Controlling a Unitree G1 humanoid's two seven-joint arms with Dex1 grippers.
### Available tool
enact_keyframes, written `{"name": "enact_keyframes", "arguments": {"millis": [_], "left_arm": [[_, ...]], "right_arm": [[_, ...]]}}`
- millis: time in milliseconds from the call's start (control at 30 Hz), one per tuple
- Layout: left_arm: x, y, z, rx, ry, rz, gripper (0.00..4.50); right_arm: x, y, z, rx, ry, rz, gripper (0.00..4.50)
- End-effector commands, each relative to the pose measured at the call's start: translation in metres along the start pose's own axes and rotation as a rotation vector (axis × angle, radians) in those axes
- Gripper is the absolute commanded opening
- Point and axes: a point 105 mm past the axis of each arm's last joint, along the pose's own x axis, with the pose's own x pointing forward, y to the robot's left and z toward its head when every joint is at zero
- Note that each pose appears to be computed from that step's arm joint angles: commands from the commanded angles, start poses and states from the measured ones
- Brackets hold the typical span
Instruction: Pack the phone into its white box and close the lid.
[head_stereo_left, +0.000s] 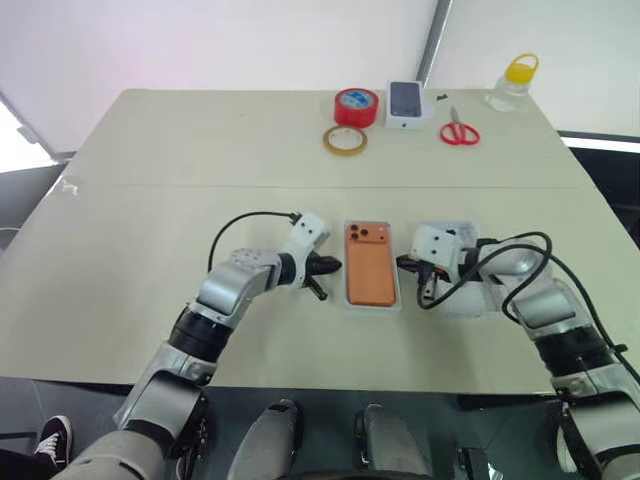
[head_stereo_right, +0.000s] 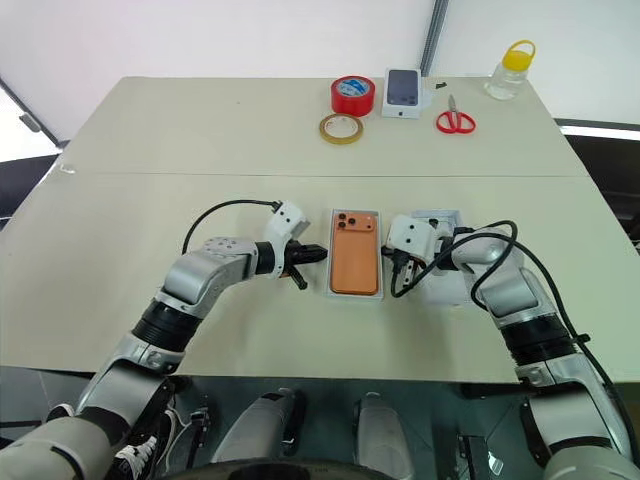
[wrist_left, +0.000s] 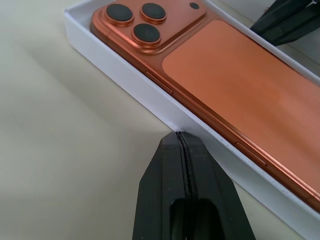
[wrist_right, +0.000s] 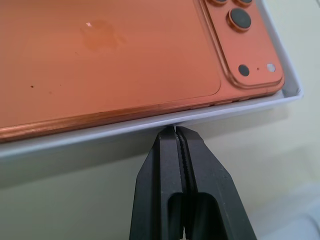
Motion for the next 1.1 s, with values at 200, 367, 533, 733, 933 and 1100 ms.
{"name": "enact_keyframes", "arguments": {"millis": [200, 367, 533, 733, 933, 1100], "left_arm": [[0.028, -0.041, 0.022, 0.051, -0.077, -0.168, 0.02], [0.02, -0.024, 0.022, 0.044, -0.078, -0.128, 0.02], [0.002, -0.004, 0.02, 0.025, -0.088, -0.081, 0.02], [-0.009, 0.006, 0.012, 0.037, -0.086, -0.03, 0.02], [-0.022, 0.019, 0.013, 0.037, -0.107, 0.03, 0.02], [-0.04, 0.028, 0.02, 0.055, -0.173, 0.07, 0.02]], "right_arm": [[-0.007, 0.0, 0.01, -0.036, -0.047, -0.007, 0.05], [-0.009, 0.004, 0.011, -0.038, -0.044, 0.016, 0.05], [-0.021, -0.006, 0.004, -0.049, -0.007, -0.015, 0.05], [-0.027, -0.016, -0.005, -0.065, 0.032, -0.043, 0.05], [-0.031, -0.027, -0.012, -0.068, 0.057, -0.09, 0.05], [-0.043, -0.035, -0.024, -0.074, 0.098, -0.145, 0.05]]}}
